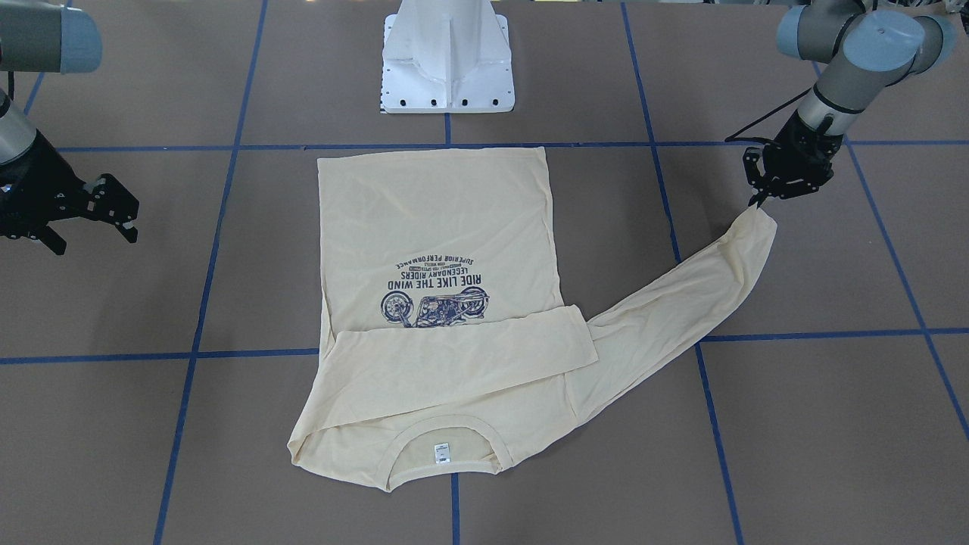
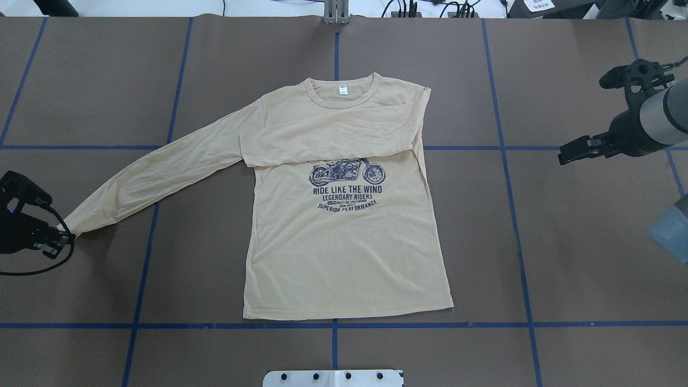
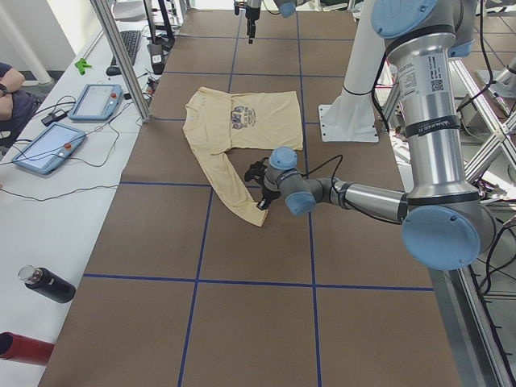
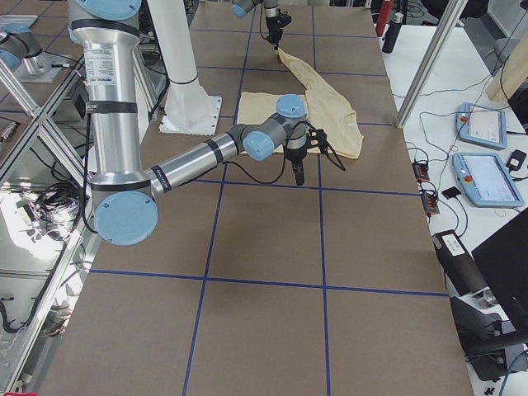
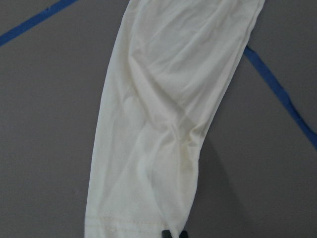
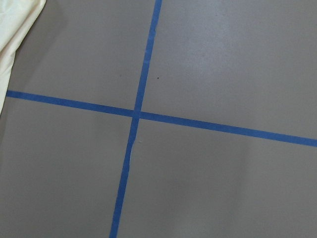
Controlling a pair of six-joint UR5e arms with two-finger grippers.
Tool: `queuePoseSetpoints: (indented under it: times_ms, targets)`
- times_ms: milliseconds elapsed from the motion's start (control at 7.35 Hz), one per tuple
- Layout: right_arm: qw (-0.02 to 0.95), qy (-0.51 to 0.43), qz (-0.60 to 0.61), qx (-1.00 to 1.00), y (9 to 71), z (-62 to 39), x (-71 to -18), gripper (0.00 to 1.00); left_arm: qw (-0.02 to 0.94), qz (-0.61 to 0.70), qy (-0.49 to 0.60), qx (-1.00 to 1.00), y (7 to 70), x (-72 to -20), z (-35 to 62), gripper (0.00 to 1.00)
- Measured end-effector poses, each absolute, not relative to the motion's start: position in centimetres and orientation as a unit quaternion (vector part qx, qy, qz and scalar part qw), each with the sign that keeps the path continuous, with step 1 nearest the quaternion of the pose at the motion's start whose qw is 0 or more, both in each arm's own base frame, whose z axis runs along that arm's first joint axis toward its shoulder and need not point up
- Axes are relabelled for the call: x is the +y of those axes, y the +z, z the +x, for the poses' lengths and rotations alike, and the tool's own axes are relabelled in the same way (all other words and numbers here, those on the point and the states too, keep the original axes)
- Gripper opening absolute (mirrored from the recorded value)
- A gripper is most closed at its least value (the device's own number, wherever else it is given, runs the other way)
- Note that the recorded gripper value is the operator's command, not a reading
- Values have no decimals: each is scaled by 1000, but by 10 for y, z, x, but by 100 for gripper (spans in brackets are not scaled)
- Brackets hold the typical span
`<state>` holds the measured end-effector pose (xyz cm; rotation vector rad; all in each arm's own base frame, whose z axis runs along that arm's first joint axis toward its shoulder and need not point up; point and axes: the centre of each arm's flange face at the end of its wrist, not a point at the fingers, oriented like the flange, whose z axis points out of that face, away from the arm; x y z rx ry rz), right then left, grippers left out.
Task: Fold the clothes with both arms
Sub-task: 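Fold the other sleeve across the shirt body with the left gripper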
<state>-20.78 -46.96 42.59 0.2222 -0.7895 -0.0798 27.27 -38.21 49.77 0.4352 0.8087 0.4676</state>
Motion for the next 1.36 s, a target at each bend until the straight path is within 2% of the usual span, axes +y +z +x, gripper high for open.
queuePoseSetpoints:
  times_ms: [272, 680, 1089, 1361]
  targets:
    - [916, -39, 108, -383, 426, -208, -470, 100, 879, 202, 212, 376, 402, -440, 317, 0]
    - [916, -39, 110, -384, 424, -209, -471, 100, 899, 164, 192, 358, 216, -513, 395, 0]
    - [915, -37, 111, -386, 421, -210, -473, 100, 917, 120, 121, 362, 61, -583, 474, 0]
    - [915, -34, 111, -388, 419, -210, -474, 100, 927, 70, 74, 360, -3, -588, 544, 0]
